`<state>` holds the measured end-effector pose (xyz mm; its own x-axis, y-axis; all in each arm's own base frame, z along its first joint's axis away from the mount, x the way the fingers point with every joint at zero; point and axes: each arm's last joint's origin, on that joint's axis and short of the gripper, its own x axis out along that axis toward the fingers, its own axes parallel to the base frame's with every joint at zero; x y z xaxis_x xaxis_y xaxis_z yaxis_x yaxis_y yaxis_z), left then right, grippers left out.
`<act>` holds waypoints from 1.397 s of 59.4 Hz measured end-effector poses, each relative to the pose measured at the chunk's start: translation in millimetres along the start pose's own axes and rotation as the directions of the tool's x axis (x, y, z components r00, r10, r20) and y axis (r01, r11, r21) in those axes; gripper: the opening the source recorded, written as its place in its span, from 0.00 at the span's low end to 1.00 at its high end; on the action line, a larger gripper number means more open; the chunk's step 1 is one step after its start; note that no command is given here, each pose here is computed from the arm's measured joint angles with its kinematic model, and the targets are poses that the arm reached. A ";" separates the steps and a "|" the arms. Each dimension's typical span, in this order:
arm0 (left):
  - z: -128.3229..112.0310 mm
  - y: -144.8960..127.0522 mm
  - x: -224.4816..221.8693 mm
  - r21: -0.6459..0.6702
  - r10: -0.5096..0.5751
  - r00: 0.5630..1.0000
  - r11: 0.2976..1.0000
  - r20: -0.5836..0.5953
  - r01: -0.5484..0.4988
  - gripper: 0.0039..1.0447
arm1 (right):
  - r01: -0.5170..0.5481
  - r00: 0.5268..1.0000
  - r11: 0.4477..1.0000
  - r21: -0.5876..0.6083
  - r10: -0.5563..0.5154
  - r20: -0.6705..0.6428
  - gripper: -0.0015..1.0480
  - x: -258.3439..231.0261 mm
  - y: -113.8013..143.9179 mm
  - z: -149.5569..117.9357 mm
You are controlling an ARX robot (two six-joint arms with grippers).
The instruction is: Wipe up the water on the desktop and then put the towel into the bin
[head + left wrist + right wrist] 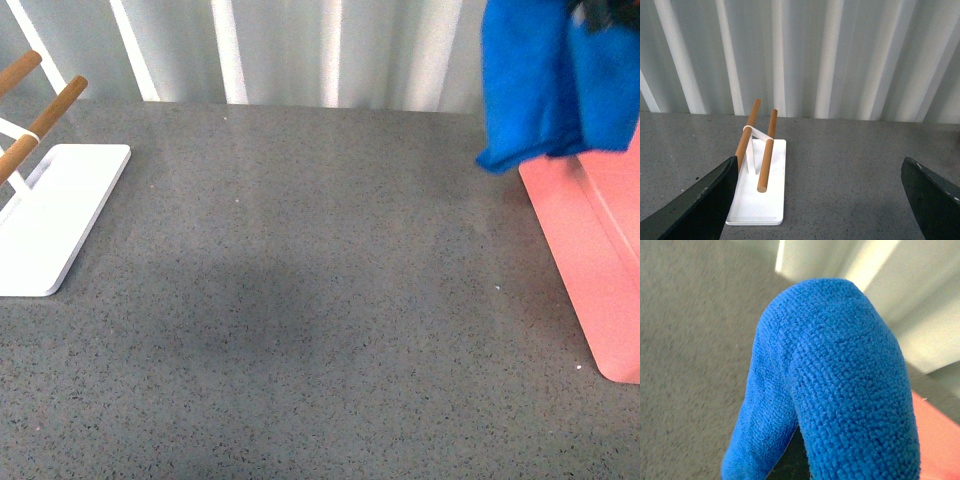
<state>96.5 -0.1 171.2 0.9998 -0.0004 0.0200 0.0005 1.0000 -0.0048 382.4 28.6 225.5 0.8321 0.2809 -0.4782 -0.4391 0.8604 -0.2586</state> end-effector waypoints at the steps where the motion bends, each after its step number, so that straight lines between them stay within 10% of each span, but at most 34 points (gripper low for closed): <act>1: 0.0 0.0 0.0 0.000 0.000 1.000 1.000 0.000 0.000 0.94 | 0.008 1.000 1.000 0.007 -0.008 0.009 0.03 -3.2 -2.6 2.6; 15: 0.0 0.0 0.0 0.000 0.000 1.000 1.000 0.000 0.000 0.94 | 0.131 0.982 0.982 0.140 -0.147 0.118 0.03 -75.2 -53.9 25.2; 35: 0.0 0.0 0.0 0.000 0.000 1.000 1.000 0.000 0.000 0.94 | 0.247 0.969 0.876 0.413 -0.218 -0.118 0.03 -84.7 -102.9 -53.0; 76: 0.0 0.0 0.0 0.000 0.000 1.000 1.000 0.000 0.000 0.94 | 0.324 0.881 0.779 0.538 -0.040 -0.472 0.03 5.7 -73.9 -145.9; 83: 0.0 0.0 0.0 0.000 0.000 1.000 1.000 0.000 0.000 0.94 | 0.348 0.866 0.759 0.550 -0.036 -0.499 0.19 6.7 -73.3 -155.2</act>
<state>96.5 -0.1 171.2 0.9998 -0.0004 0.0200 0.0005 1.0000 -0.0048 367.6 -98.6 110.9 0.5674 0.0003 -0.8235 0.1433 0.9847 0.0991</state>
